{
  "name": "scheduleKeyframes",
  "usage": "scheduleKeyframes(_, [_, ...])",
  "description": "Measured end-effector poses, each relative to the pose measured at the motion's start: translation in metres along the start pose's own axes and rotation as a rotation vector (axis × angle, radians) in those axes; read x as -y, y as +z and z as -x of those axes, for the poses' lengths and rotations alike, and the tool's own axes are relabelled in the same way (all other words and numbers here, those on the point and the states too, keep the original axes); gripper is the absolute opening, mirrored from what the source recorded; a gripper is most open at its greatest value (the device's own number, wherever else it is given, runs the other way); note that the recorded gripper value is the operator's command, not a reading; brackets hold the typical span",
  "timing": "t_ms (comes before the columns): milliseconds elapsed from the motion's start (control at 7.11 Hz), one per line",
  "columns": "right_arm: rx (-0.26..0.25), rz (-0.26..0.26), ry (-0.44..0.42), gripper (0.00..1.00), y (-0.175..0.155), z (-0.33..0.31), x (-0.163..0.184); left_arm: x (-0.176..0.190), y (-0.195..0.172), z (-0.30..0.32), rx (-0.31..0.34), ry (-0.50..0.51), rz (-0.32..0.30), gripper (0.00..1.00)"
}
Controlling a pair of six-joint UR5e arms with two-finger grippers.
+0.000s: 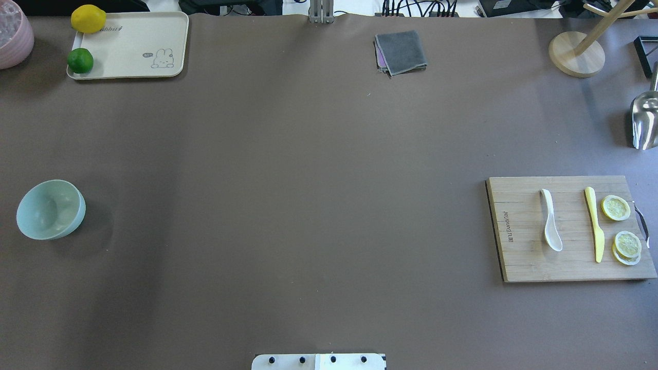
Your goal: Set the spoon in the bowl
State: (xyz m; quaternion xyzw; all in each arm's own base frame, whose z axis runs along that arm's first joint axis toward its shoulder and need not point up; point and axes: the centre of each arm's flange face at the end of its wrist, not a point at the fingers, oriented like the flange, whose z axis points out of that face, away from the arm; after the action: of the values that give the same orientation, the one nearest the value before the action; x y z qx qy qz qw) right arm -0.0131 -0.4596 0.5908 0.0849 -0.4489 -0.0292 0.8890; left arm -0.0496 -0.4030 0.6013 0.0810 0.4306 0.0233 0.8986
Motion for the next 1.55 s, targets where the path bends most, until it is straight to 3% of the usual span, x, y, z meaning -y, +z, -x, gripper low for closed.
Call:
scheduleKeyframes(422, [0.021, 0.003, 0.004, 1.00, 0.011, 0.022, 0.002, 0.009, 0.046, -0.046, -0.024, -0.020, 0.001, 0.98])
scheduleKeyframes(844, [0.028, 0.027, -0.014, 1.00, 0.023, 0.032, 0.001, 0.023, 0.137, -0.093, -0.024, 0.012, -0.013, 0.95])
scheduleKeyframes(984, [0.030, 0.038, -0.023, 1.00, 0.028, 0.036, 0.000, 0.024, 0.160, -0.104, -0.025, 0.033, -0.006, 0.86])
scheduleKeyframes(1125, [0.033, 0.050, -0.031, 1.00, 0.033, 0.040, -0.001, 0.021, 0.175, -0.113, -0.025, 0.061, -0.001, 0.65])
scheduleKeyframes(1406, [0.035, 0.061, -0.037, 1.00, 0.038, 0.043, -0.002, 0.014, 0.189, -0.122, -0.026, 0.089, 0.018, 0.41])
scheduleKeyframes(1547, [0.036, 0.062, -0.035, 1.00, 0.040, 0.046, -0.001, 0.010, 0.193, -0.123, -0.025, 0.092, 0.027, 0.22])
